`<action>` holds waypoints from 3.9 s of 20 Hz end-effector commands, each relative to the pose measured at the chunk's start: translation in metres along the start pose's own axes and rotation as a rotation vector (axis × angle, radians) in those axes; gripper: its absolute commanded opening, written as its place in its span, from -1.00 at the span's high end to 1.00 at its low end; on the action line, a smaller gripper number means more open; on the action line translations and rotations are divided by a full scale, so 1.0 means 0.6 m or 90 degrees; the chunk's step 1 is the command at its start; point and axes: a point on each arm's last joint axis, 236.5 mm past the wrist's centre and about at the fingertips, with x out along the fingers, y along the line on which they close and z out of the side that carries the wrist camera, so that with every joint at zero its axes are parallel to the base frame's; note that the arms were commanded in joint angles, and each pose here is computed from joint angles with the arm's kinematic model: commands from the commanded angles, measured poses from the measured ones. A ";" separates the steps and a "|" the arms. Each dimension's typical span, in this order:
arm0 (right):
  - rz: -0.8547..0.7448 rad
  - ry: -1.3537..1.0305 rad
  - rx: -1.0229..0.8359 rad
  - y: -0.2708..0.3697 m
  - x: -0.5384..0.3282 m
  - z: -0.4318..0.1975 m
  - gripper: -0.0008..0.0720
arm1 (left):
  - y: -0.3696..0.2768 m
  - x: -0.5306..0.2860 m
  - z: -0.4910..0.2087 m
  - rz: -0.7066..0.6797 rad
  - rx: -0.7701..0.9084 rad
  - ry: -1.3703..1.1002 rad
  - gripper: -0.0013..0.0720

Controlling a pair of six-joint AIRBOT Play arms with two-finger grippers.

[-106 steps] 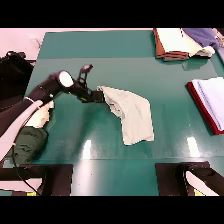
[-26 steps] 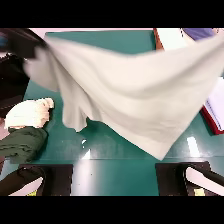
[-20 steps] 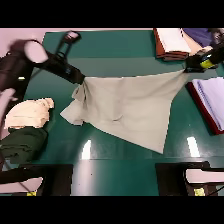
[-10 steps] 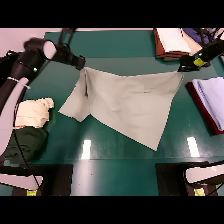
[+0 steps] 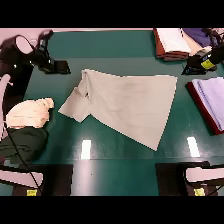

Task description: Fold the shirts.

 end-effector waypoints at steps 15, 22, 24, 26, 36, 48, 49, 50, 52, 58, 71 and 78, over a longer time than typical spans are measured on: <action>0.001 0.003 0.033 0.003 0.028 -0.123 0.30 | -0.074 0.155 -0.057 -0.127 -0.124 -0.035 0.89; -0.001 -0.027 0.024 0.011 -0.002 -0.122 0.30 | 0.036 0.013 0.125 0.002 -0.066 -0.198 -0.29; -0.001 -0.028 0.023 0.012 -0.004 -0.123 0.30 | 0.082 -0.002 0.087 0.012 -0.100 -0.126 -0.50; -0.001 -0.029 0.023 0.012 -0.004 -0.123 0.30 | 0.125 -0.007 0.011 0.012 -0.115 -0.014 -0.36; 0.000 -0.030 0.023 0.013 -0.004 -0.122 0.30 | 0.158 0.078 -0.265 -0.039 -0.211 0.236 -0.36; 0.000 -0.028 0.023 0.013 -0.004 -0.123 0.30 | 0.093 0.092 -0.290 -0.074 -0.146 0.284 -0.30; 0.000 -0.028 0.023 0.013 -0.004 -0.123 0.30 | 0.087 0.089 -0.296 -0.078 -0.142 0.295 0.06; 0.000 -0.028 0.023 0.013 -0.004 -0.123 0.30 | 0.083 0.087 -0.301 -0.083 -0.142 0.305 0.29; 0.000 -0.029 0.023 0.013 -0.004 -0.123 0.31 | 0.078 0.079 -0.306 -0.089 -0.140 0.316 0.90; -0.003 -0.074 0.004 0.025 -0.053 -0.090 0.31 | 0.043 -0.035 -0.265 -0.073 -0.078 0.236 0.90; -0.010 -0.129 -0.022 0.035 -0.100 -0.057 0.31 | -0.178 -0.144 -0.509 -0.244 -0.060 0.300 -0.39; -0.008 -0.127 -0.025 0.036 -0.100 -0.058 0.31 | 0.027 -0.075 -0.419 0.022 -0.150 0.138 -0.39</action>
